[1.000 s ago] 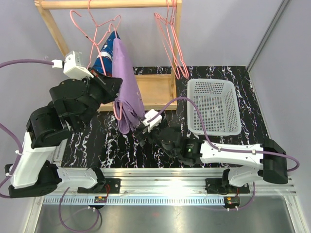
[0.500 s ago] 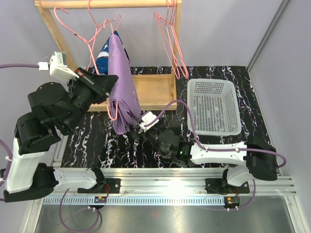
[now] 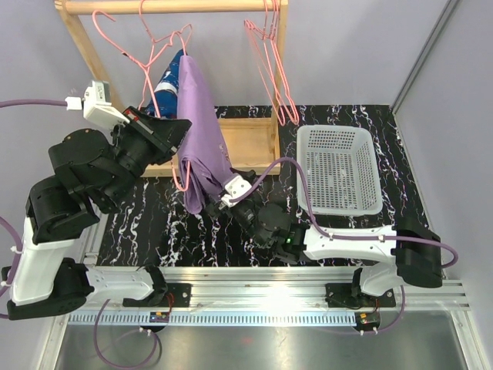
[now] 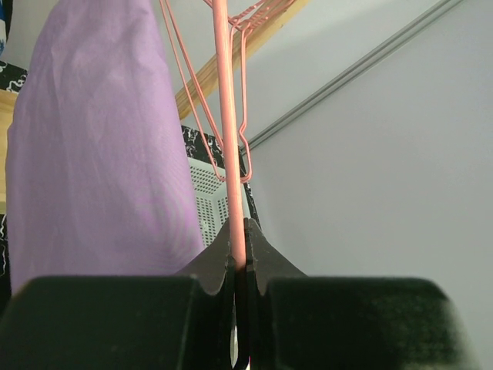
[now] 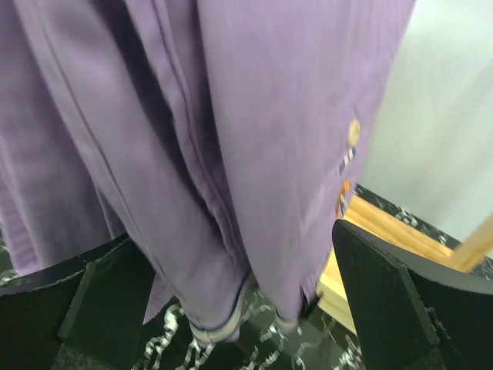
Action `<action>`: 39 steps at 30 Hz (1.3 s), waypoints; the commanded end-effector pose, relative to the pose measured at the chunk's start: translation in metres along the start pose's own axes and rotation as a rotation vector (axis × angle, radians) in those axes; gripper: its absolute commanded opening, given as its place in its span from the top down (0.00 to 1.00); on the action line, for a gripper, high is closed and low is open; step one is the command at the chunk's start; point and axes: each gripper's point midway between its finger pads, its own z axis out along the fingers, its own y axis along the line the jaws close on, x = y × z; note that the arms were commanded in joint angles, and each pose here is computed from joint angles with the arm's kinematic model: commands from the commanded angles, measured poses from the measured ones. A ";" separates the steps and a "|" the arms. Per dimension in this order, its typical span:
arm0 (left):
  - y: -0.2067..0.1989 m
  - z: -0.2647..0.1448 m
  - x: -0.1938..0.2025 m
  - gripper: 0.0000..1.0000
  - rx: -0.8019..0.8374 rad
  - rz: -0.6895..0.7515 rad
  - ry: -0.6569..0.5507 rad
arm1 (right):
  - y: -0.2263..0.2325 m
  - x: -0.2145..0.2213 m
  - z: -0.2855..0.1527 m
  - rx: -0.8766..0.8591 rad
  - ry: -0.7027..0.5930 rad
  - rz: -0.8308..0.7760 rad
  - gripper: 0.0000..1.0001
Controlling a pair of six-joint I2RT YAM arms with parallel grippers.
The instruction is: Remove the trousers from the hanger
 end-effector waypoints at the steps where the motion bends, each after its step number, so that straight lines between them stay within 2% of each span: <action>1: -0.030 -0.010 -0.032 1.00 0.117 -0.122 -0.083 | 0.012 -0.046 0.008 -0.057 -0.093 0.088 0.00; 7: -0.024 -0.010 -0.029 1.00 0.096 -0.104 -0.075 | -0.004 -0.072 0.017 0.029 -0.141 0.098 0.01; 17: -0.016 -0.010 -0.011 1.00 0.080 -0.029 -0.006 | -0.031 -0.138 0.021 0.079 -0.207 -0.001 0.01; 23: -0.017 -0.011 -0.007 1.00 0.085 -0.013 0.019 | -0.040 -0.152 0.026 0.088 -0.213 -0.042 0.02; 27: -0.014 -0.008 -0.005 1.00 0.063 0.020 0.031 | -0.050 -0.164 0.024 0.097 -0.228 -0.057 0.06; 31: -0.007 -0.006 -0.003 1.00 0.023 0.075 0.042 | -0.058 -0.179 0.021 0.066 -0.238 -0.080 0.22; 39: -0.006 0.006 0.010 1.00 -0.011 0.187 0.087 | -0.053 -0.199 0.009 -0.065 -0.233 -0.116 0.20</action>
